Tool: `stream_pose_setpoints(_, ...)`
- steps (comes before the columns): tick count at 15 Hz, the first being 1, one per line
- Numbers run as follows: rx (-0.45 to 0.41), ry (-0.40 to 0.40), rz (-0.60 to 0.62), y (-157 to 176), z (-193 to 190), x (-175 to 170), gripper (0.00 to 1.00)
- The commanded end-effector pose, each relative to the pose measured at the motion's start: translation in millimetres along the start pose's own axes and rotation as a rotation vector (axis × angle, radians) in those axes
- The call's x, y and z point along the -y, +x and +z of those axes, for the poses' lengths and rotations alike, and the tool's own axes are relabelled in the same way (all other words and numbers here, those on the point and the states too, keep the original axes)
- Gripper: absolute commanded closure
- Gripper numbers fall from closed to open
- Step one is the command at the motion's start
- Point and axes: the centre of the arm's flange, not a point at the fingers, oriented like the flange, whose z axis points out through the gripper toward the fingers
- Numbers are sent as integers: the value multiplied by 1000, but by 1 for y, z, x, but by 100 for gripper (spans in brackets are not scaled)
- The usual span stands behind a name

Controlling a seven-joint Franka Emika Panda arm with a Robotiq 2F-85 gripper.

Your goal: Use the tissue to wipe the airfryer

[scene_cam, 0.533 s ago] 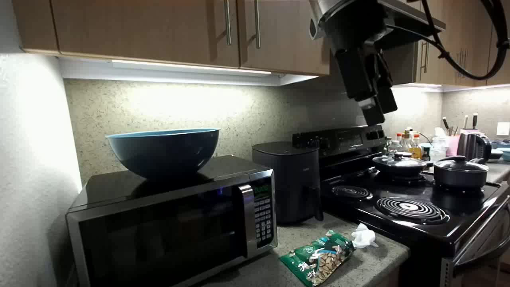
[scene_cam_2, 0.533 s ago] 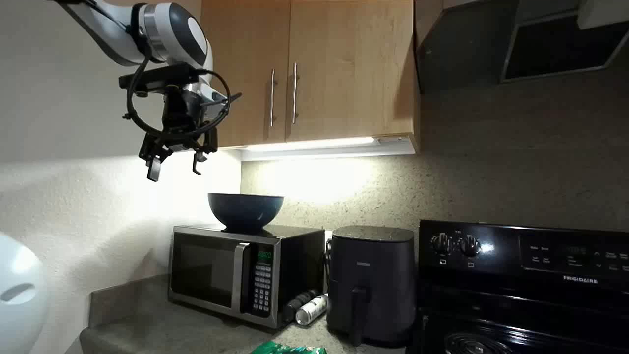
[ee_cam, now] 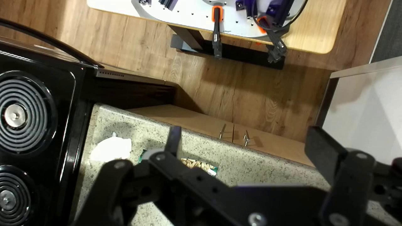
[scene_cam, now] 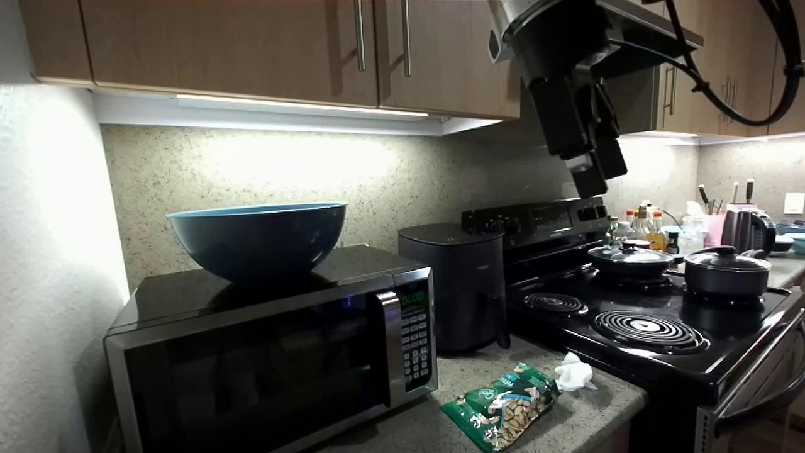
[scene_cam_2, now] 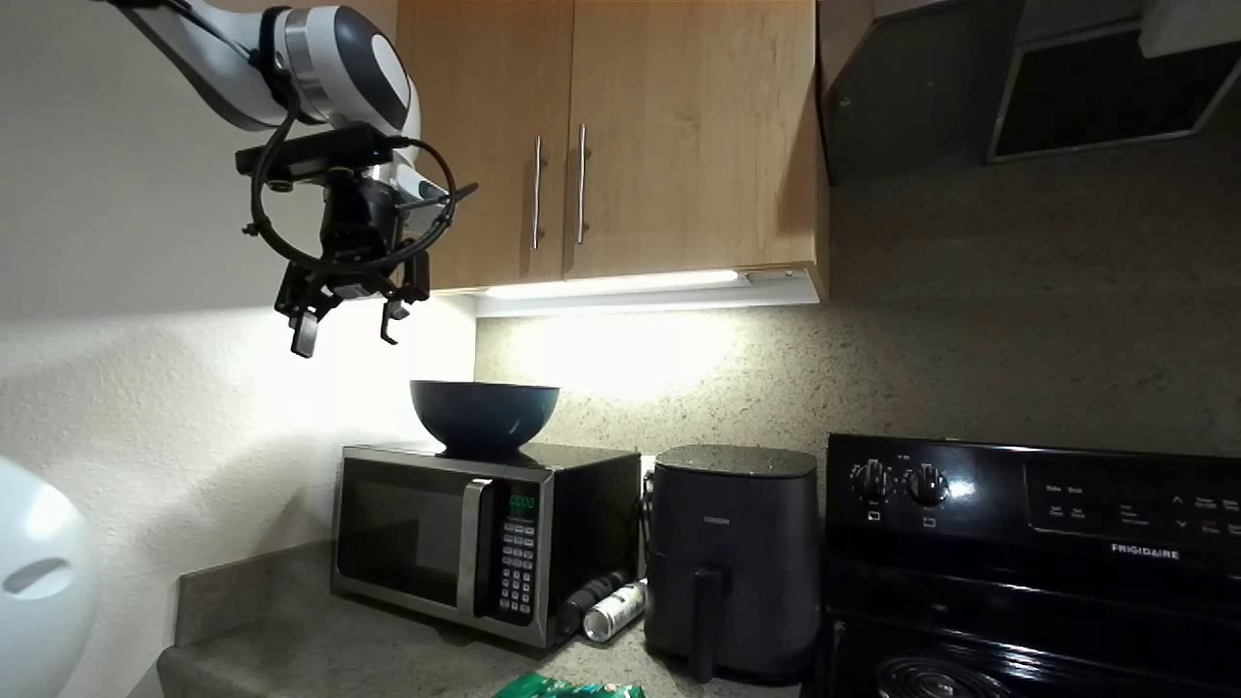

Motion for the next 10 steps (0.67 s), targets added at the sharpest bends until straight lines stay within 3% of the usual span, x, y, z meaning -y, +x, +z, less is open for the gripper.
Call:
stream_pose_setpoints(1, 11, 20, 50, 14, 12, -23, 0)
stream_pose_setpoints(7, 23, 160, 360, 40, 63, -113, 0)
stream_pose_setpoints(8, 59, 208, 379, 39, 66, -121, 0)
stream_pose_setpoints(9, 40, 154, 311, 37, 55, -112, 0)
stream_pose_setpoints(10, 56, 175, 334, 38, 62, -122, 0)
